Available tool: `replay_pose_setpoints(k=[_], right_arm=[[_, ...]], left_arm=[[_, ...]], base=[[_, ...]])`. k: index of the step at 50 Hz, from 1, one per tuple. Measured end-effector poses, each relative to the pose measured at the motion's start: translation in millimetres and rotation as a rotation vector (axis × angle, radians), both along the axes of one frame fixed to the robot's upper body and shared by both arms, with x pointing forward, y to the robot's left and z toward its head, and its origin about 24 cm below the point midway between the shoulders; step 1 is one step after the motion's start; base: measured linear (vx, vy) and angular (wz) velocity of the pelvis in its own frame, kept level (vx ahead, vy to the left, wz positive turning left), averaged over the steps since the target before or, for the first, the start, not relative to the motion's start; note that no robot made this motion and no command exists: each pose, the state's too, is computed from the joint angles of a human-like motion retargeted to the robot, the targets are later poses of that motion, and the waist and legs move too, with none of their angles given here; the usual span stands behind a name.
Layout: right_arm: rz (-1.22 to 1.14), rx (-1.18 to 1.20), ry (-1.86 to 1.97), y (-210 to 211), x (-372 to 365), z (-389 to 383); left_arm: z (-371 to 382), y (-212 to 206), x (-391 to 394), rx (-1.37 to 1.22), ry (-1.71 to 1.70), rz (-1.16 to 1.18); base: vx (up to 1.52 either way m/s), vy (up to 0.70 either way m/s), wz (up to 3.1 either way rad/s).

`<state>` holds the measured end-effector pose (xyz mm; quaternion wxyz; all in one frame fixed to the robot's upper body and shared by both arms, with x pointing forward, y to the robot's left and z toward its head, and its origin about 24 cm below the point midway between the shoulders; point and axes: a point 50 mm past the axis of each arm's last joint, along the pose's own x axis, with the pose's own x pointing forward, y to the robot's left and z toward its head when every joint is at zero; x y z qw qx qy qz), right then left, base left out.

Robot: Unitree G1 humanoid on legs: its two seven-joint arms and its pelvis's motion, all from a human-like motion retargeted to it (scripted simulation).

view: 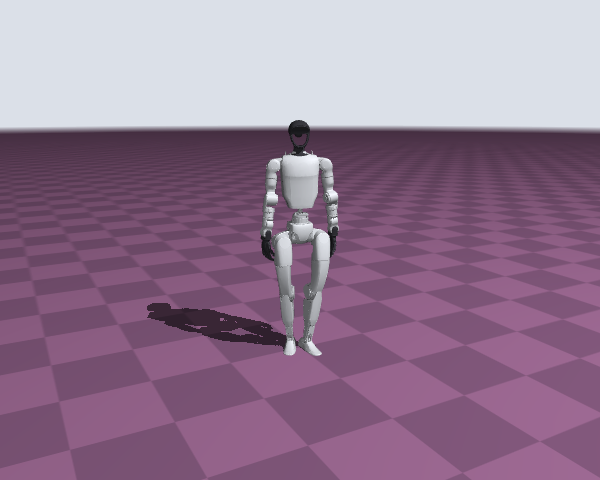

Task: In place motions

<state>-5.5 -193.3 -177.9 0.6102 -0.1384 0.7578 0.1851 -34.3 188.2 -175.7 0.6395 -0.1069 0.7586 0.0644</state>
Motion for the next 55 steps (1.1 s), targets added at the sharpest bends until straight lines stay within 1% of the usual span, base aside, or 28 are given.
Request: replay_pose_setpoints(k=[7, 12, 15, 20, 23, 27, 30, 32, 35, 40, 45, 49, 55], right_arm=[[0.013, 0.013, -0.055, 6, 16, -1], [-0.031, 0.027, -0.116, 11, 26, -2], [-0.022, 0.025, -0.086, 5, 18, -1], [-0.058, -0.022, -0.046, -10, 6, 1], [-0.100, -0.058, -0.044, -18, 1, 2], [-0.224, -0.078, -0.002, -22, -16, 4], [-0.331, -0.086, 0.017, -21, -28, 5], [-0.362, -0.092, 0.027, -21, -35, 6], [-0.329, -0.117, 0.048, -26, -43, 7], [-0.195, -0.196, 0.055, -42, -45, 10], [-0.136, -0.243, 0.010, -51, -39, 11], [-0.178, -0.218, -0.052, -42, -26, 7], [-0.250, -0.045, -0.109, -2, -2, -1]], left_arm=[[-1, 6, 14, 0.002, -0.043, -0.012], [-1, 13, 29, 0.018, -0.089, -0.043], [-1, 14, 35, 0.019, -0.110, -0.045], [-3, 2, 53, -0.008, -0.189, -0.036], [-2, 7, 67, -0.017, -0.229, -0.077], [1, 22, 85, 0.040, -0.274, -0.181], [5, 29, 100, 0.063, -0.298, -0.222], [6, 31, 107, 0.065, -0.306, -0.218], [7, 33, 108, 0.071, -0.304, -0.165], [6, 40, 89, 0.107, -0.253, -0.064], [6, 48, 61, 0.120, -0.179, -0.045], [5, 47, 46, 0.126, -0.137, 0.001], [6, 50, 61, 0.138, -0.188, 0.011]], base=[[-0.08, -0.02, 0.04], [-0.11, -0.02, 0.55], [-0.03, 0.03, 0.33], [-0.04, 0.14, 0.60], [-0.10, 0.19, 1.16], [-0.05, 0.20, 1.97], [-0.06, 0.20, 4.07], [-0.01, 0.22, 5.34], [0.09, 0.19, 3.73], [0.21, 0.19, 2.42], [0.28, 0.17, 1.67], [0.26, 0.04, 2.28], [0.09, -0.07, 1.76]])
